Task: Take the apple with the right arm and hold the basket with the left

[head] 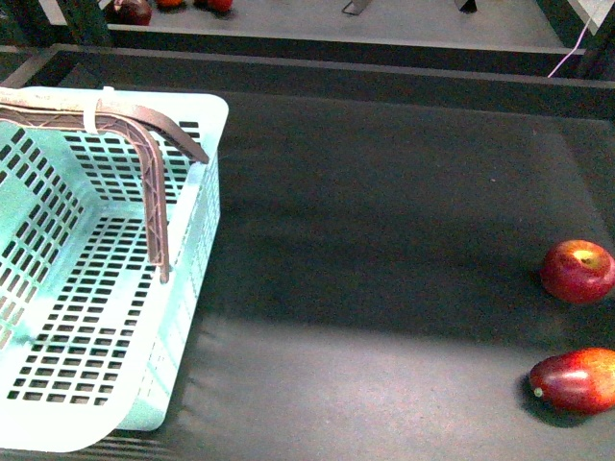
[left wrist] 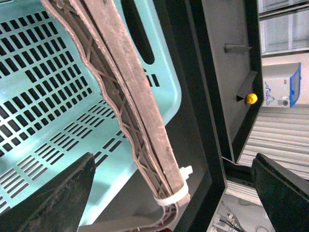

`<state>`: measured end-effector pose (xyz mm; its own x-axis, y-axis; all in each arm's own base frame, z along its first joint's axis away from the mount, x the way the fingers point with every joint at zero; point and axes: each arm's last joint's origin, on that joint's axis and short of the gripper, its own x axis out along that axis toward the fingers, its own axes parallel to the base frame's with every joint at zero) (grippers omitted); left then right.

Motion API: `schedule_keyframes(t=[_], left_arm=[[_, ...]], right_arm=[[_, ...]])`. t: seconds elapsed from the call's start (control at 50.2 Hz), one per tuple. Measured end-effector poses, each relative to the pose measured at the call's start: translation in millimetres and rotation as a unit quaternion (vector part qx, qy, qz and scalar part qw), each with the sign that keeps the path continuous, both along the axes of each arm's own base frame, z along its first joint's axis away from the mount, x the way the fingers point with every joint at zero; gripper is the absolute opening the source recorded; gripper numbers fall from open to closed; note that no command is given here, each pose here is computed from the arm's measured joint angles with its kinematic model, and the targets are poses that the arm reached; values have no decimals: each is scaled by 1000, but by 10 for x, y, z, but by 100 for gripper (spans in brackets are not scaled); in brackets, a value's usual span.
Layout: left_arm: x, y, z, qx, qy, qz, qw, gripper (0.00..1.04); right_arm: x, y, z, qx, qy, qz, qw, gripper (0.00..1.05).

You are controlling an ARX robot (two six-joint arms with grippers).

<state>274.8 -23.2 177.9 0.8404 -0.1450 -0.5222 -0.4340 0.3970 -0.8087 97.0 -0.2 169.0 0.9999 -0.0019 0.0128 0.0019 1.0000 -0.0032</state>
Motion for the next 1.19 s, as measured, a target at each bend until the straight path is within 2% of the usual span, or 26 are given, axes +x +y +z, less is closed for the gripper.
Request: schedule_keyframes(t=[0.1, 0.637, 0.677, 0.836, 1.055, 1.194], left_arm=[[165, -4, -80, -2, 28, 13, 1000, 98], [619, 88, -264, 7, 84, 46, 995, 98], [630, 91, -281, 8, 86, 47, 995, 95], [652, 94, -360, 13, 101, 48, 994, 72], [685, 88, -404, 13, 107, 49, 993, 35], [687, 68, -389, -12, 105, 62, 992, 22]], right_arm=[[0, 0, 0, 0, 0, 0, 1000, 96], [0, 0, 0, 0, 0, 0, 1000, 96], [0, 0, 0, 0, 0, 0, 1000, 96], [0, 0, 0, 0, 0, 0, 1000, 96], [0, 0, 0, 0, 0, 0, 1000, 96], [0, 0, 0, 0, 0, 0, 1000, 96]])
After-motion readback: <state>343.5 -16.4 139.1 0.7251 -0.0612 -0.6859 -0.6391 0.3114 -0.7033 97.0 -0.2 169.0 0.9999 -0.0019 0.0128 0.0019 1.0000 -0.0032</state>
